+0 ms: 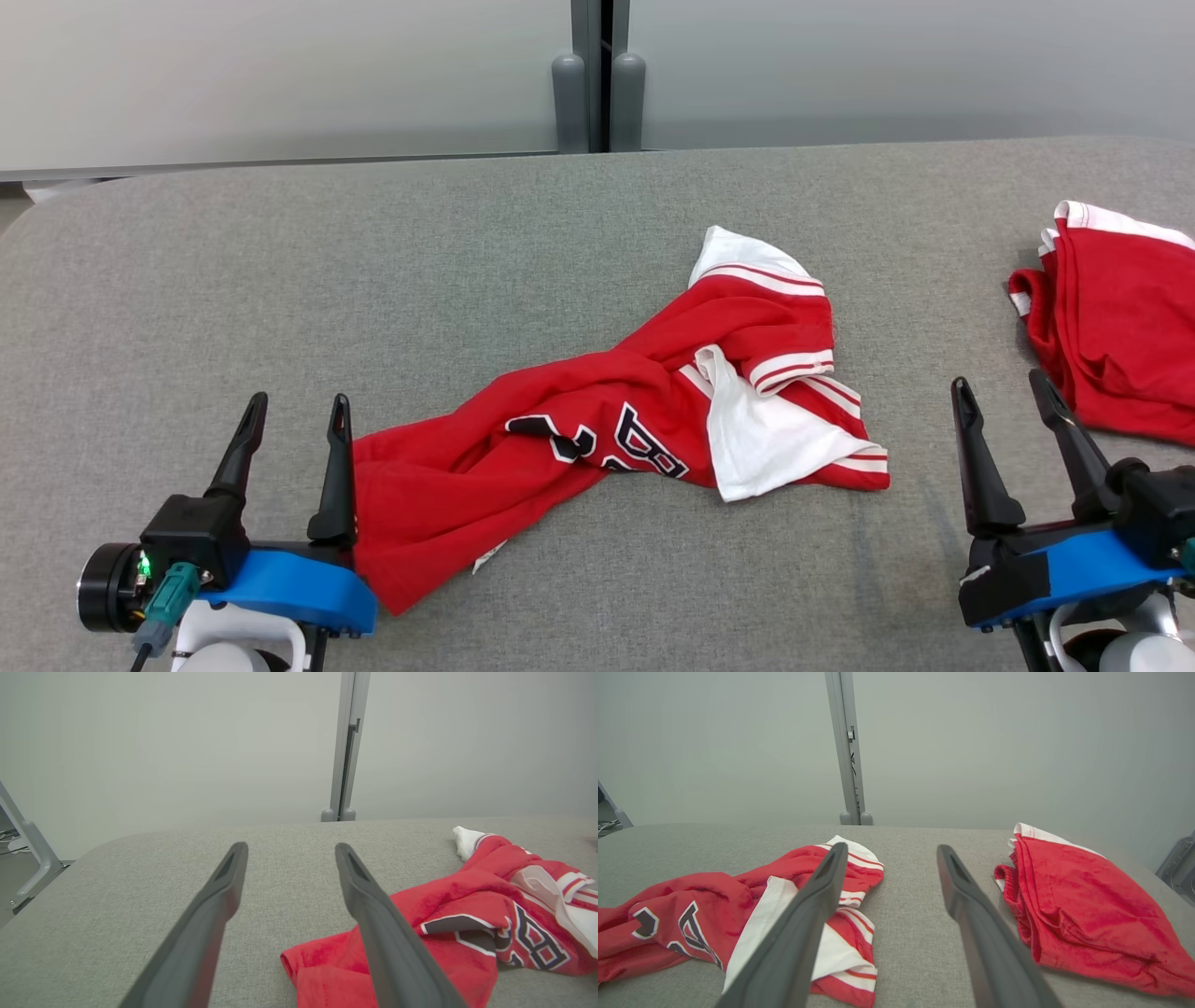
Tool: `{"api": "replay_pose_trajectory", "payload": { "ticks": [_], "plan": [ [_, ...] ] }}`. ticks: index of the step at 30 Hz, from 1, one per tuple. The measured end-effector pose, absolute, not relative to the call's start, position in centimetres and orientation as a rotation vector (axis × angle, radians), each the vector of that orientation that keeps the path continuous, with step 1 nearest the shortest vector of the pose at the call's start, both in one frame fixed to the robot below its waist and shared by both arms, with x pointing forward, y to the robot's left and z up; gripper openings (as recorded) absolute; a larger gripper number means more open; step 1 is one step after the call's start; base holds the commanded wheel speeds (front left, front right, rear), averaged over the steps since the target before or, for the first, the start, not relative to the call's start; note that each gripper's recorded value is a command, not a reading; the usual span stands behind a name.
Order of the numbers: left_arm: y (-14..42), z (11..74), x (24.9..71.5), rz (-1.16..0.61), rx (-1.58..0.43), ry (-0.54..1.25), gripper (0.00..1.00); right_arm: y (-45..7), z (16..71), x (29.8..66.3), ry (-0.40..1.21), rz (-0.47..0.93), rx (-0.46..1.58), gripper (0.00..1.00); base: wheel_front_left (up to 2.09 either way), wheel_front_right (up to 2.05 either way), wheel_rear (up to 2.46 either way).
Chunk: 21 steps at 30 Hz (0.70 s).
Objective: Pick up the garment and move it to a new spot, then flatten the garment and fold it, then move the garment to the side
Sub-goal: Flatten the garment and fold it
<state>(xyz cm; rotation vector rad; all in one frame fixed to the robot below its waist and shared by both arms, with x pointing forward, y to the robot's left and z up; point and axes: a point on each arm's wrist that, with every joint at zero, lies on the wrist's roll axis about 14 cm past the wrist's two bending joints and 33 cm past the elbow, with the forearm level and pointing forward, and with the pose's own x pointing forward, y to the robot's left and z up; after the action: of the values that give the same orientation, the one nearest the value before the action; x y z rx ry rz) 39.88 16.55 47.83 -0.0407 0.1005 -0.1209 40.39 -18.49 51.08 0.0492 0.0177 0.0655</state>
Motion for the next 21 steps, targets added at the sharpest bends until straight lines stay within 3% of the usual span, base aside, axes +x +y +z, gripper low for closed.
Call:
{"api": "replay_pose_trajectory", "payload": {
  "ticks": [14, 21],
  "plan": [
    [16.6, 47.3, 40.0, -0.122, -0.037, 0.125, 1.00, -18.5, 51.2, 40.3, 0.023, 0.060, 0.060, 1.00, 0.00, 0.00, 0.00],
    [16.7, 43.6, 40.7, -0.153, -0.040, 0.320, 1.00, -18.0, 50.3, 40.7, 0.051, 0.071, 0.068, 1.00, 0.00, 0.00, 0.00]
  ]
}}
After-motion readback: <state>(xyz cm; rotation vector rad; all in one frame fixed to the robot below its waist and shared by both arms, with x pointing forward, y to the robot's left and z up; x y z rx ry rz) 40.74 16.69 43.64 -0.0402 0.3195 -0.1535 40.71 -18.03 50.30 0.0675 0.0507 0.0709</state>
